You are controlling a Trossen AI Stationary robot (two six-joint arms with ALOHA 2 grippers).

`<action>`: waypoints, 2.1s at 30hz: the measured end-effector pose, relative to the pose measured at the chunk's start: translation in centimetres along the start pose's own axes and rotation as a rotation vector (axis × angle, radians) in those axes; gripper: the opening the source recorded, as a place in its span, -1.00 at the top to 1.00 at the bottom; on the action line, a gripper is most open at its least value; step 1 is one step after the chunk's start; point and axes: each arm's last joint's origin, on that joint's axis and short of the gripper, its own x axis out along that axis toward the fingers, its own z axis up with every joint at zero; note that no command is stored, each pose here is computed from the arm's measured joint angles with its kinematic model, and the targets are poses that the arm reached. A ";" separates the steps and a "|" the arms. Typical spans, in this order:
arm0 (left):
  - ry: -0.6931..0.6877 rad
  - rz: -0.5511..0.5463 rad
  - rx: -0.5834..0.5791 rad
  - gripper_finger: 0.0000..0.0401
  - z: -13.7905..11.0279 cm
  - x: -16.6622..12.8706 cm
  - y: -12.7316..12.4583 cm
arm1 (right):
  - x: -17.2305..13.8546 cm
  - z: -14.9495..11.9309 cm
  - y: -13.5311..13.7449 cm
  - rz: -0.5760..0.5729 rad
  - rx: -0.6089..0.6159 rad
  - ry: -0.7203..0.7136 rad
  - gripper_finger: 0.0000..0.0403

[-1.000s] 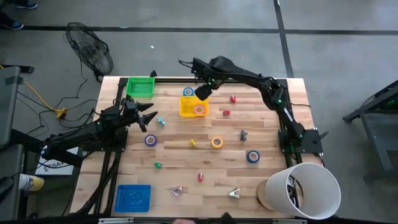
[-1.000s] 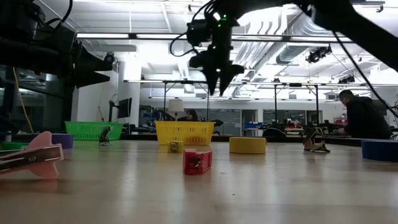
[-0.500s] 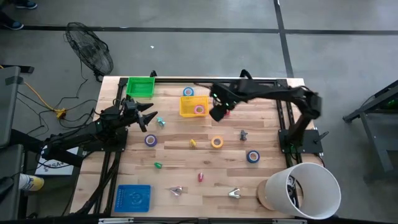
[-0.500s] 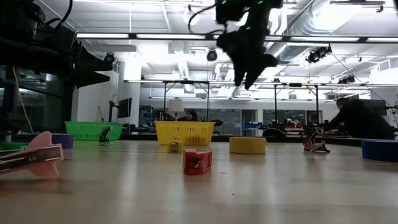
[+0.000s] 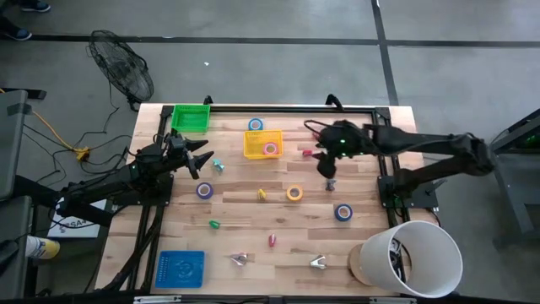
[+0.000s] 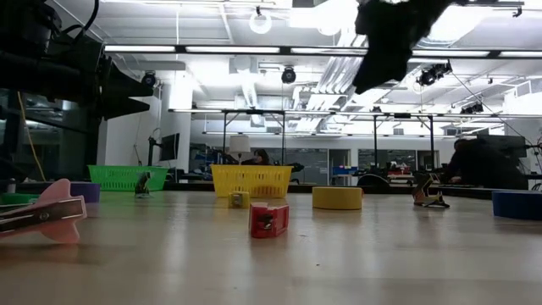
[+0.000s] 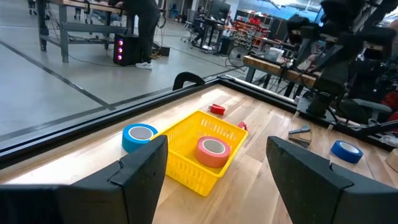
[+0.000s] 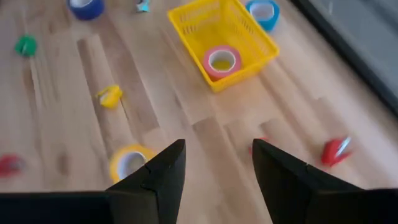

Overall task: Pick and place Stapler, Stapler remover, tape
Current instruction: Put the blue tape into the yellow bin

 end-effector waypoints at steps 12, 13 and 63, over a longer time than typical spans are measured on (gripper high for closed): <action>-0.055 -0.039 -0.007 -0.34 0.6 0.0 -0.2 | -2.0 -2.0 -0.5 0.009 -0.088 -0.180 0.13; -0.066 -0.055 -0.008 -0.34 0.7 0.0 -0.3 | -2.0 -2.0 -0.5 0.009 -0.087 -0.179 0.13; 0.641 -0.059 -0.204 -0.34 10.3 21.5 5.7 | -1.9 -1.9 -0.9 -0.118 -0.014 -0.194 0.13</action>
